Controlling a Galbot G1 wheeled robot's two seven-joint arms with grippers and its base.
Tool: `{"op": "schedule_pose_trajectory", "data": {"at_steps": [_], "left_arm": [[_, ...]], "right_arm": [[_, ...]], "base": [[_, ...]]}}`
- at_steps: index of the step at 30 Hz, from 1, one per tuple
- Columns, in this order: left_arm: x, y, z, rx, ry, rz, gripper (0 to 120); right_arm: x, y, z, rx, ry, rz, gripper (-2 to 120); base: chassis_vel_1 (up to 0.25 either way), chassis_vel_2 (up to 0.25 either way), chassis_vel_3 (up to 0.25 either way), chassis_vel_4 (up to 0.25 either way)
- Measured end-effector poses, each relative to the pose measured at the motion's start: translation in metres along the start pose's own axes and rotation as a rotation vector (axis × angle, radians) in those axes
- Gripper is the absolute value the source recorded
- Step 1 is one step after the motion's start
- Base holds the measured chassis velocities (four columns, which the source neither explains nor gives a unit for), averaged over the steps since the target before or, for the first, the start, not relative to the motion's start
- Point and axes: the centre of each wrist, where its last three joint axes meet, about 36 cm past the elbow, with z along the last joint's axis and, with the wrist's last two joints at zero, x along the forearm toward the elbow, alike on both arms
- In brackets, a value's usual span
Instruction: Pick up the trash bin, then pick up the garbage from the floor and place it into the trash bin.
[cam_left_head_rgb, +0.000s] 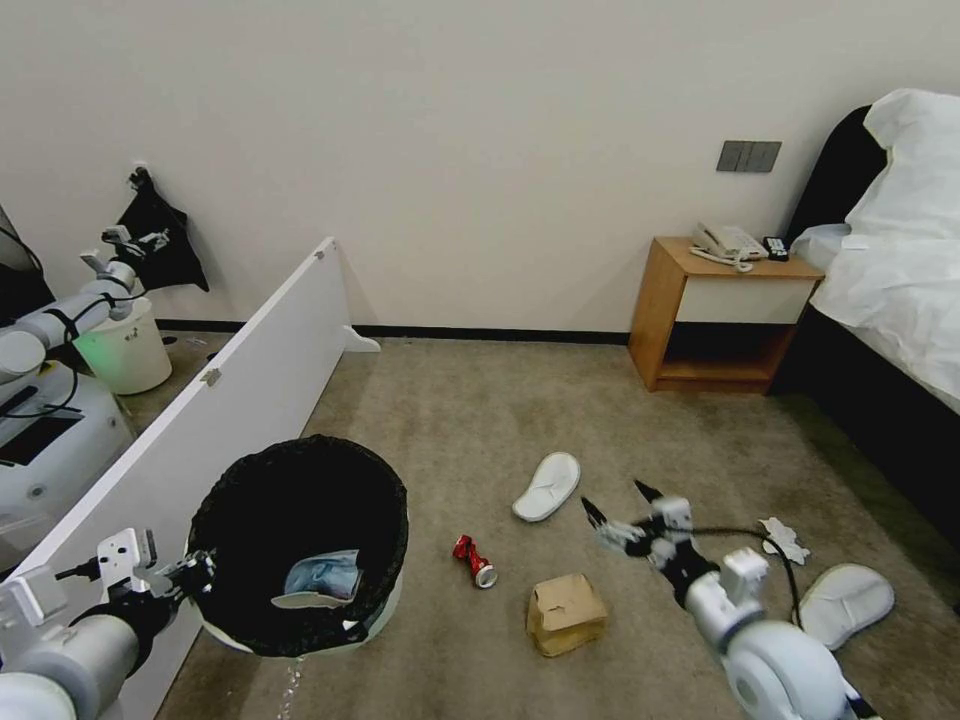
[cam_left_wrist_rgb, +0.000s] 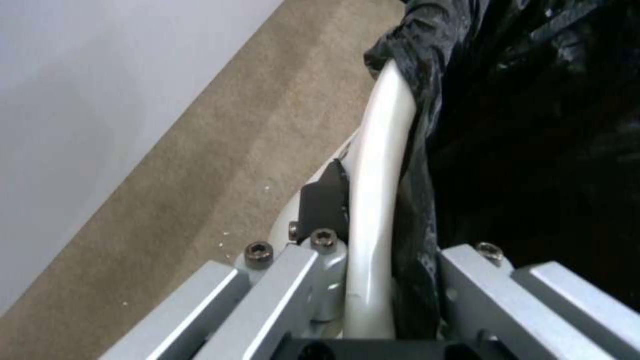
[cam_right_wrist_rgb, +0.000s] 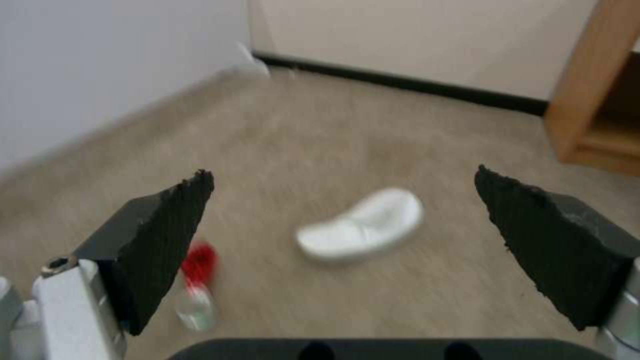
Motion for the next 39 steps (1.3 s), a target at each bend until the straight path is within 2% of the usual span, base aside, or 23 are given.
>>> {"op": "schedule_pose_trajectory", "data": {"at_steps": [3, 4, 6, 7, 9, 11, 13, 18, 20, 21, 24, 27, 29, 33, 39], "left_arm": [[0.000, -0.002, 0.002, -0.001, 0.004, 0.003, 1], [0.000, -0.002, 0.002, -0.001, 0.004, 0.003, 1], [0.001, -0.003, 0.002, -0.004, 0.002, 0.002, 1], [0.001, -0.003, 0.002, -0.004, 0.002, 0.002, 1], [0.001, -0.004, 0.002, -0.006, 0.001, 0.001, 1], [0.002, -0.004, 0.002, -0.006, 0.001, 0.001, 1], [0.003, -0.005, 0.002, -0.009, 0.000, -0.001, 1], [0.004, -0.006, 0.003, -0.011, 0.000, -0.004, 1], [0.005, -0.007, 0.003, -0.015, -0.002, -0.006, 1], [0.005, -0.007, 0.003, -0.015, -0.002, -0.006, 1], [0.006, -0.008, 0.003, -0.016, -0.003, -0.008, 1], [0.006, -0.008, 0.003, -0.016, -0.003, -0.008, 1], [0.005, -0.009, 0.003, -0.016, -0.002, -0.008, 1], [0.005, -0.010, 0.003, -0.017, 0.000, -0.007, 1], [0.005, -0.010, 0.003, -0.019, -0.001, -0.006, 1]], "right_arm": [[0.016, -0.009, 0.033, 0.106, 0.033, -0.007, 100], [0.016, -0.009, 0.033, 0.106, 0.033, -0.007, 100], [0.022, -0.014, 0.049, 0.179, 0.054, -0.042, 100], [0.022, -0.014, 0.049, 0.179, 0.054, -0.042, 100], [0.024, -0.018, 0.057, 0.235, 0.070, -0.071, 100], [0.024, -0.018, 0.057, 0.235, 0.070, -0.071, 100], [0.023, -0.032, 0.068, 0.388, 0.089, -0.144, 100], [0.021, -0.040, 0.071, 0.466, 0.102, -0.210, 100], [0.018, -0.055, 0.078, 0.631, 0.128, -0.361, 100], [0.018, -0.055, 0.078, 0.631, 0.128, -0.361, 100], [0.018, -0.063, 0.081, 0.742, 0.163, -0.447, 100], [0.018, -0.067, 0.081, 0.786, 0.173, -0.479, 100], [0.017, -0.072, 0.082, 0.853, 0.188, -0.518, 100], [0.017, -0.078, 0.086, 0.905, 0.217, -0.528, 100], [0.015, -0.084, 0.090, 0.919, 0.247, -0.497, 100]], "base": [[0.000, 0.000, 0.000, 0.000], [0.000, 0.000, 0.000, 0.000], [0.000, 0.000, 0.000, 0.000], [0.000, 0.000, 0.000, 0.000], [0.000, 0.000, 0.000, 0.000], [0.000, 0.000, 0.000, 0.000], [0.000, 0.000, 0.000, 0.000], [0.000, 0.000, 0.000, 0.000], [0.000, 0.000, 0.000, 0.000], [0.000, 0.000, 0.000, 0.000], [0.000, 0.000, 0.000, 0.000], [0.000, 0.000, 0.000, 0.000], [0.000, 0.000, 0.000, 0.000], [0.000, 0.000, 0.000, 0.000], [0.000, 0.000, 0.000, 0.000]]}}
